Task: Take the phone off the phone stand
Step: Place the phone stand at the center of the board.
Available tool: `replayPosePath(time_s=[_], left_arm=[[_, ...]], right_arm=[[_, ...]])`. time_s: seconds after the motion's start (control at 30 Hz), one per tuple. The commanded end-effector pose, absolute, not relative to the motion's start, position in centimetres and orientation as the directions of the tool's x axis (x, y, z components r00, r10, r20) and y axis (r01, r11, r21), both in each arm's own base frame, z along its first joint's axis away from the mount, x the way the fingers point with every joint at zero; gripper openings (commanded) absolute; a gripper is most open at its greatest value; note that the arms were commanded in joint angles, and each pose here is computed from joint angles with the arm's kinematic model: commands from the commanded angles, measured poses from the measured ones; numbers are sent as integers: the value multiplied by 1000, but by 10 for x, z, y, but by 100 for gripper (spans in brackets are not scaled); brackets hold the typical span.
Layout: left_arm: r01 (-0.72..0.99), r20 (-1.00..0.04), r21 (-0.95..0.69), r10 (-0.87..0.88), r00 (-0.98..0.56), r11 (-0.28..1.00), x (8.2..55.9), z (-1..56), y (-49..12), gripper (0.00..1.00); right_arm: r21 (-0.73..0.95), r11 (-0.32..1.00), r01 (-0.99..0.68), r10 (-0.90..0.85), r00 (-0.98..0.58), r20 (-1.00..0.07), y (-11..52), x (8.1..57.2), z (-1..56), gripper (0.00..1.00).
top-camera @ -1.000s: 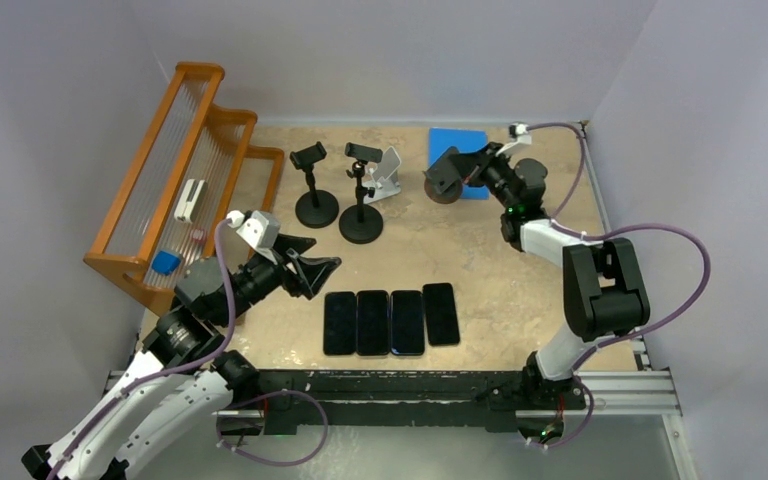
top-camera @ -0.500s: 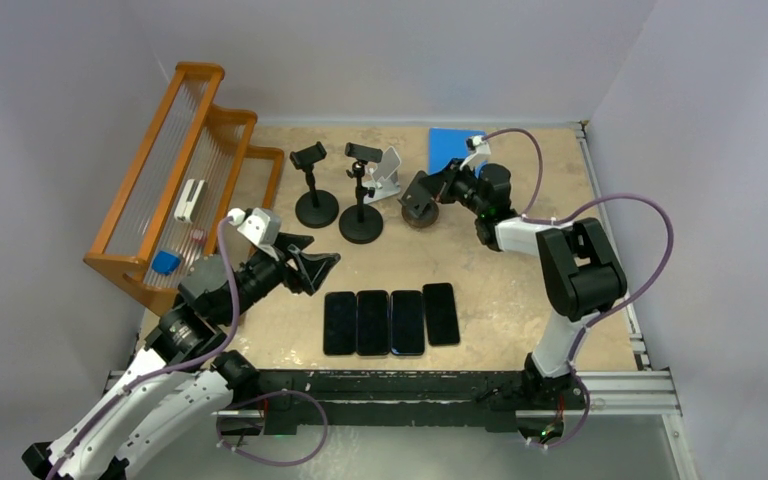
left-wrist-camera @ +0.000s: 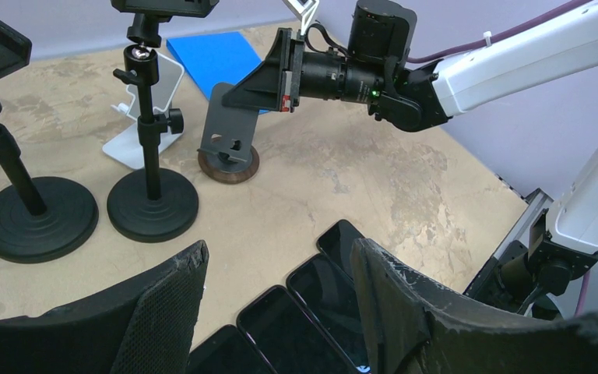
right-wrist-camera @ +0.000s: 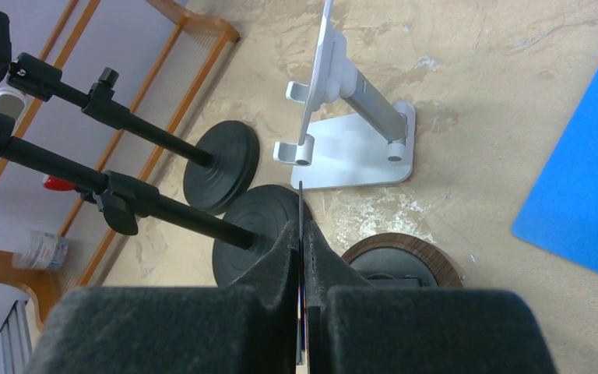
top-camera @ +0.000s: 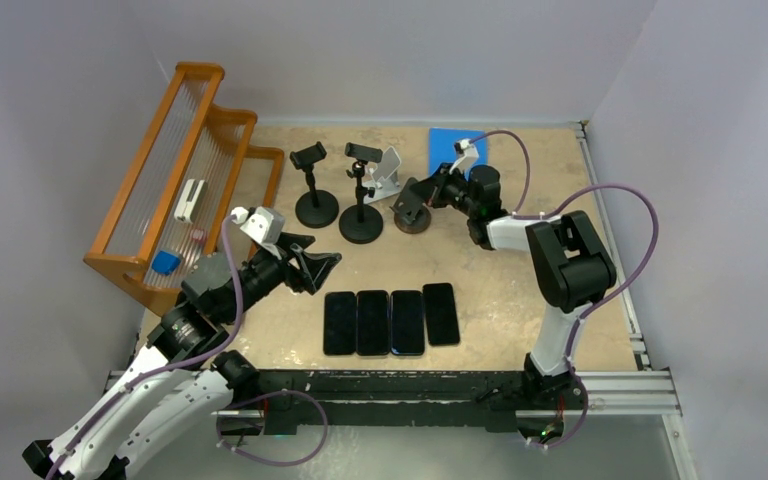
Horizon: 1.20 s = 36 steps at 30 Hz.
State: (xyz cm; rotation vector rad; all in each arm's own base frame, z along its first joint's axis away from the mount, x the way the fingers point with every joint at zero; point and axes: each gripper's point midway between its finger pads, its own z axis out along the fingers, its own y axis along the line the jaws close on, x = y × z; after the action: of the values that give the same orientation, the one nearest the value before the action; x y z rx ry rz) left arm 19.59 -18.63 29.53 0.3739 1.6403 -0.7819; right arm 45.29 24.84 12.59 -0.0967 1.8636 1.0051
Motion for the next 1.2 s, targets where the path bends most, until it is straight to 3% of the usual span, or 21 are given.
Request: replayPosePath(time_s=[0.0,0.23,0.5,0.67,0.7,0.93,1.03,1.1,1.17], left_arm=[[628,-957,-290,-195,-217,722,199,299,-186,65],[628,-956,-291,-196,-218,722,199,299,-186,65],[623,-956,-292,-200,-215,726,200,300,-185,65],[612,-951,-308,-215,-223,728,201,301,-185,67],[611,-949,-314,-220,-225,727,201,301,-185,68],[549,-928,-371,-278,-248,749,210,302,-182,74],[515,-916,-395,-288,-278,761,215,297,-182,76],[485,-907,-412,-296,-299,772,220,293,-182,76],[449,-896,-430,-307,-321,784,224,289,-181,77]], right_arm=[[558,623,-548,362,-430,-827,256,462,161,0],[566,633,-528,360,-447,-819,253,457,150,33],[576,662,-480,366,-463,-807,243,446,146,60],[546,755,-364,421,-369,-829,210,449,165,74],[543,774,-326,436,-347,-831,201,448,168,82],[574,818,-26,567,-130,-814,132,443,227,87],[616,787,30,617,-34,-786,110,427,254,88],[672,737,65,671,40,-740,95,414,275,97],[727,682,80,719,107,-687,83,401,293,99]])
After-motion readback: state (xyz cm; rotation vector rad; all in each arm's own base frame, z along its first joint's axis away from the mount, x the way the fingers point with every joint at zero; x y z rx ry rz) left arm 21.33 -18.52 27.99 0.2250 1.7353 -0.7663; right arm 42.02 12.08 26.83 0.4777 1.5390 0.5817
